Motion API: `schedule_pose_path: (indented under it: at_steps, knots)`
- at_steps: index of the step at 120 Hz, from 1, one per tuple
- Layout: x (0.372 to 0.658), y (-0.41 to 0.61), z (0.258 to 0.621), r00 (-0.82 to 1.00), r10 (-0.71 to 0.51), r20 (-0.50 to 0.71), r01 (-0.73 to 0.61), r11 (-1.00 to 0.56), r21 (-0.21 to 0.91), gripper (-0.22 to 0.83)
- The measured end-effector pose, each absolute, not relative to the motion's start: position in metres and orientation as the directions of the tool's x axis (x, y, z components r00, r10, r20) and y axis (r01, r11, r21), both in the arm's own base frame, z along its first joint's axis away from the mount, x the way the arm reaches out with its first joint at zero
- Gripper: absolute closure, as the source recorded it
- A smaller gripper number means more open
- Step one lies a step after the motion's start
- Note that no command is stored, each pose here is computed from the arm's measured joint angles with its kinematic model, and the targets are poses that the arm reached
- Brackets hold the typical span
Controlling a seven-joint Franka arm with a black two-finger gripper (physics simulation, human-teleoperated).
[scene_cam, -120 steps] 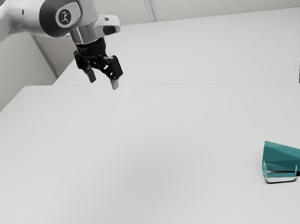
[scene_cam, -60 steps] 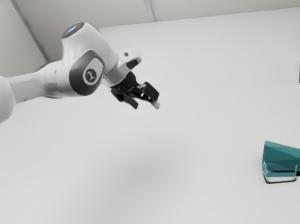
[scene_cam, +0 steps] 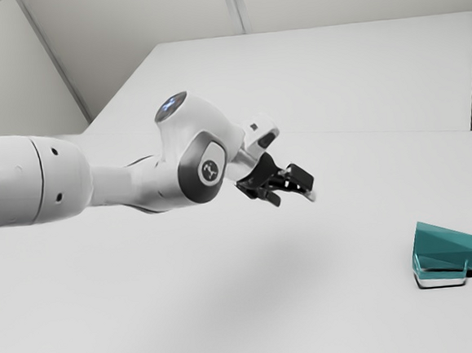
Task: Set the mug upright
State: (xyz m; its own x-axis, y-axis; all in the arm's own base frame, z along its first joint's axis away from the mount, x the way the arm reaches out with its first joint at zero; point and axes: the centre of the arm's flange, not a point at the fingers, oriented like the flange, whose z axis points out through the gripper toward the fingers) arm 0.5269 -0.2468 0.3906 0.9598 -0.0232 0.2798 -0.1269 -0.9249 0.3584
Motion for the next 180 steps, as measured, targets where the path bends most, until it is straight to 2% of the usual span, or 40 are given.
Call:
schedule_pose_path:
  at_steps: [13,36,66,80,105,118,180]
  knots:
    - [0.512,-0.277,0.385,0.955,-0.044,0.294,-0.157,-0.916,0.369,0.01]
    - [0.513,-0.292,0.375,0.949,-0.028,0.313,-0.150,-0.916,0.373,0.01]
    - [0.490,-0.340,0.362,0.956,-0.045,0.291,-0.168,-0.896,0.412,0.01]
    - [0.495,-0.361,0.355,0.950,-0.060,0.306,-0.188,-0.894,0.406,0.02]
    - [0.524,-0.386,0.344,0.927,-0.078,0.367,-0.227,-0.896,0.383,0.02]
    - [0.527,-0.400,0.341,0.920,-0.093,0.380,-0.249,-0.890,0.383,0.03]
    - [0.498,-0.438,0.324,0.931,-0.109,0.350,-0.262,-0.866,0.426,0.04]
